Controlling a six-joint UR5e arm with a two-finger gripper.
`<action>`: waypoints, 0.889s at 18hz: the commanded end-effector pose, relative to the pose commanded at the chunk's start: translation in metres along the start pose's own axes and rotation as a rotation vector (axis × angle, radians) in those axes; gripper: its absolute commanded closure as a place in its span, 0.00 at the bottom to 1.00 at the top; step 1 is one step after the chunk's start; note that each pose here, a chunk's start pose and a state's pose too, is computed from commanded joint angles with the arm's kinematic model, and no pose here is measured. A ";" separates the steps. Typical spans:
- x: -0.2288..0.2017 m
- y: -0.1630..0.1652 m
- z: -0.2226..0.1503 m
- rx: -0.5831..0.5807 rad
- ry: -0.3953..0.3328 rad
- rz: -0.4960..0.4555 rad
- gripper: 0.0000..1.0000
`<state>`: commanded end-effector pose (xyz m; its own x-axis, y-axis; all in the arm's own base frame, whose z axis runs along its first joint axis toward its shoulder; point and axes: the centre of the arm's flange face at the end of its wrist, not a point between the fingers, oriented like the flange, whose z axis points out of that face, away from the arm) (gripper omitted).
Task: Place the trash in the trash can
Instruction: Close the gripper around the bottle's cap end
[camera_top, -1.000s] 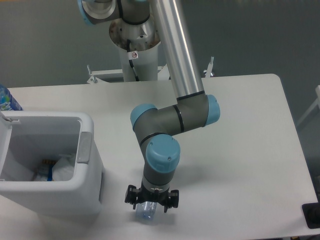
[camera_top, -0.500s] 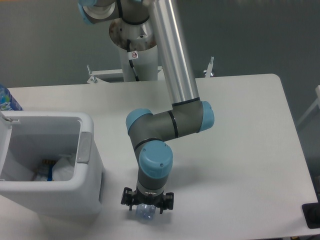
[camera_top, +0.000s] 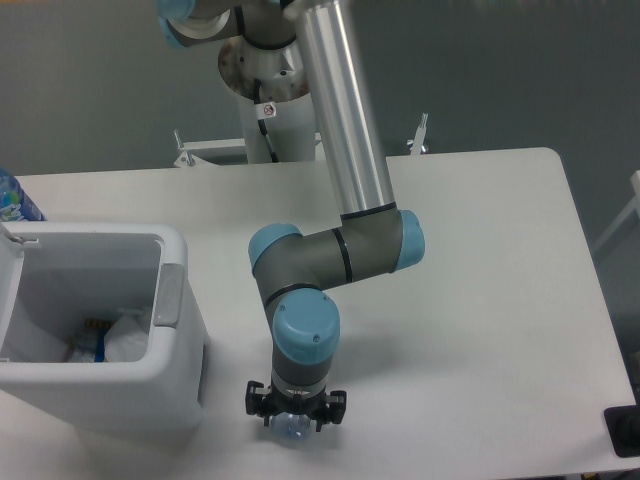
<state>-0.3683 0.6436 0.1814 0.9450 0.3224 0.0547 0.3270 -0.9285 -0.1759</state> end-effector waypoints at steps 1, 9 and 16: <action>0.000 0.000 0.000 -0.002 -0.004 0.000 0.33; -0.001 0.001 -0.004 -0.001 -0.018 0.010 0.33; -0.002 -0.003 -0.016 0.019 -0.026 0.015 0.37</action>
<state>-0.3713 0.6429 0.1972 0.9493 0.3132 0.0261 0.3121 -0.9298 -0.1953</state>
